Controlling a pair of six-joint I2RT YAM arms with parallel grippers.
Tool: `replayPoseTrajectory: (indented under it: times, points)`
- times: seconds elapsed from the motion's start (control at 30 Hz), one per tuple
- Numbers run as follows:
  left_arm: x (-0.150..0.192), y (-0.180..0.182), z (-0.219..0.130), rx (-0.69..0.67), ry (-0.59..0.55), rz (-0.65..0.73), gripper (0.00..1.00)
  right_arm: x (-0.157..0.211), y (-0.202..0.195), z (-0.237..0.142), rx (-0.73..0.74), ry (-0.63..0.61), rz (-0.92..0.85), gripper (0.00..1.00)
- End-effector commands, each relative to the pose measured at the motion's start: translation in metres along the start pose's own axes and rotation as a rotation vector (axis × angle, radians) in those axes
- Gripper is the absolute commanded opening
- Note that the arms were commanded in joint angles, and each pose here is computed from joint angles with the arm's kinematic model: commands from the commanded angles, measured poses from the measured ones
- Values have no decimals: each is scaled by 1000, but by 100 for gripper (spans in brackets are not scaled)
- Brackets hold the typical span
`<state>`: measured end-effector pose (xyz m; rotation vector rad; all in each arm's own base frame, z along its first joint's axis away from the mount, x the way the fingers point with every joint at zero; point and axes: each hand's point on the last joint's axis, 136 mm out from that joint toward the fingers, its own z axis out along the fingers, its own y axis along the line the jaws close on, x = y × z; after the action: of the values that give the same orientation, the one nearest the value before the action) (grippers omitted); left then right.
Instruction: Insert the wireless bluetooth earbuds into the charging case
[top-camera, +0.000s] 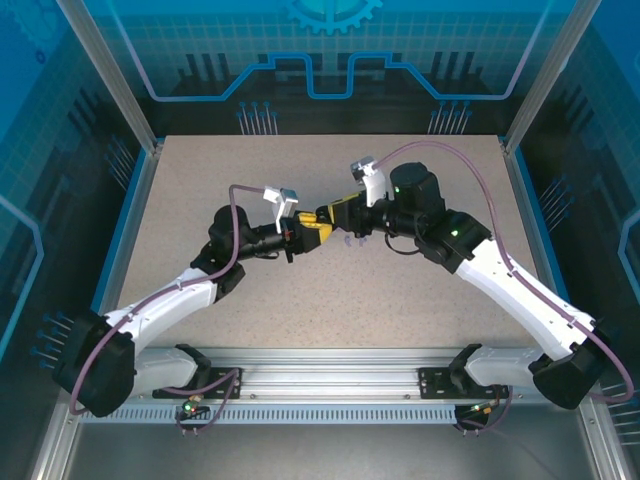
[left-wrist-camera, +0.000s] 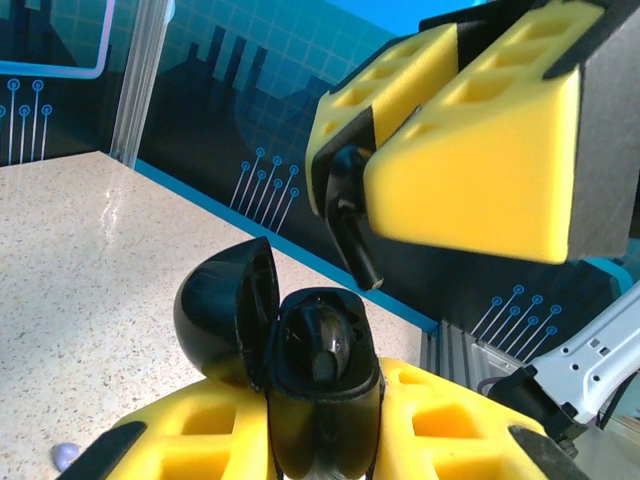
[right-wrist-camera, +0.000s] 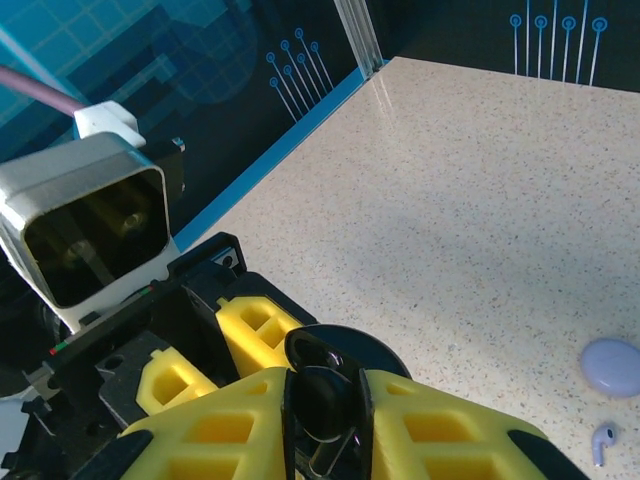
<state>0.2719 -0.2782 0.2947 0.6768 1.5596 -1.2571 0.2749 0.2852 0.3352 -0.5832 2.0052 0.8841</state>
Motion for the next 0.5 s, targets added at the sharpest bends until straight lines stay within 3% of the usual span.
replayPoseTrajectory:
  times: [0.0, 0.47]
  points:
    - [-20, -18, 2, 63, -39, 46, 11, -15, 11, -4, -7, -46, -52, 23]
    - [-23, -23, 2, 72, -39, 52, 11, -14, 11, -2, 2, -43, -58, 23]
